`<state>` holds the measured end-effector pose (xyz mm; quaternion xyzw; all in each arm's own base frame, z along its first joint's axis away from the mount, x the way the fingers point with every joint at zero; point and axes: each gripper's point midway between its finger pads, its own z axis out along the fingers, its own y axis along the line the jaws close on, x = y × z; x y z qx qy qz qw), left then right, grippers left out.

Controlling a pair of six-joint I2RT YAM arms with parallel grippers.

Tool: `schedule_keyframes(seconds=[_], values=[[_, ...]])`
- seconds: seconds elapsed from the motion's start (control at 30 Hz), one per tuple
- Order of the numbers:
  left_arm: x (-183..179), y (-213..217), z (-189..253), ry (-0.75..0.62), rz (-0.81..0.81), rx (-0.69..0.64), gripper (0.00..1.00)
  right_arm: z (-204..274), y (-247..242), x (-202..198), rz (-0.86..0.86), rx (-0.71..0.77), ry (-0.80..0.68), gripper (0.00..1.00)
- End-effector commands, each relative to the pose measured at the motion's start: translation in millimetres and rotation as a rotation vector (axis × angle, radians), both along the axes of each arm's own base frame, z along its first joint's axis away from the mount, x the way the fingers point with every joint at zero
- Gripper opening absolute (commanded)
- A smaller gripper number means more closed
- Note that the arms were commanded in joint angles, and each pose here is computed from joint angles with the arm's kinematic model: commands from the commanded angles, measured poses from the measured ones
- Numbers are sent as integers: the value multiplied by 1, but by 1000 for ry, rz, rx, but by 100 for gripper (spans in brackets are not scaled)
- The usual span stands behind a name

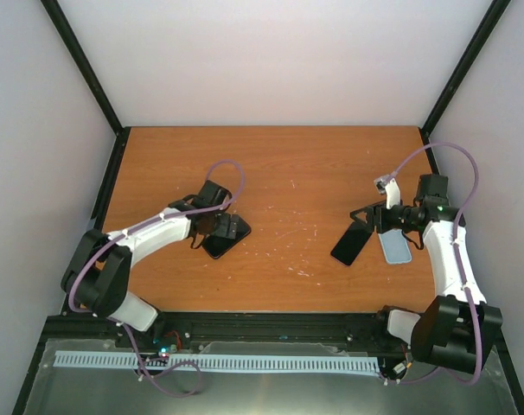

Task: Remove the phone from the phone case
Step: Adjust the phone at the center of the board.

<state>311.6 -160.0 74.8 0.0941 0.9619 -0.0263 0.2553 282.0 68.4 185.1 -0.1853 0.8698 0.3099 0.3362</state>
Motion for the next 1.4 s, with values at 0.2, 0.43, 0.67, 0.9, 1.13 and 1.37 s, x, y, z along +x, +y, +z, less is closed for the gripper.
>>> schedule_keyframes(seconds=[0.2,0.43,0.67,0.9,1.13,1.37], values=[[11,0,-29,139,24,-147,100,10,5,-3,23,6,-57,62],[19,-11,-44,201,13,-191,100,9,7,-4,35,14,-49,62],[-12,-57,-22,254,-93,-355,100,11,7,-5,38,16,-56,62],[-74,-122,-13,373,-233,-507,99,9,7,-4,36,16,-45,62],[-79,-109,-9,262,-142,-350,99,8,6,-4,33,15,-41,62],[-95,-80,-9,213,-127,-205,98,9,7,-4,33,14,-45,62]])
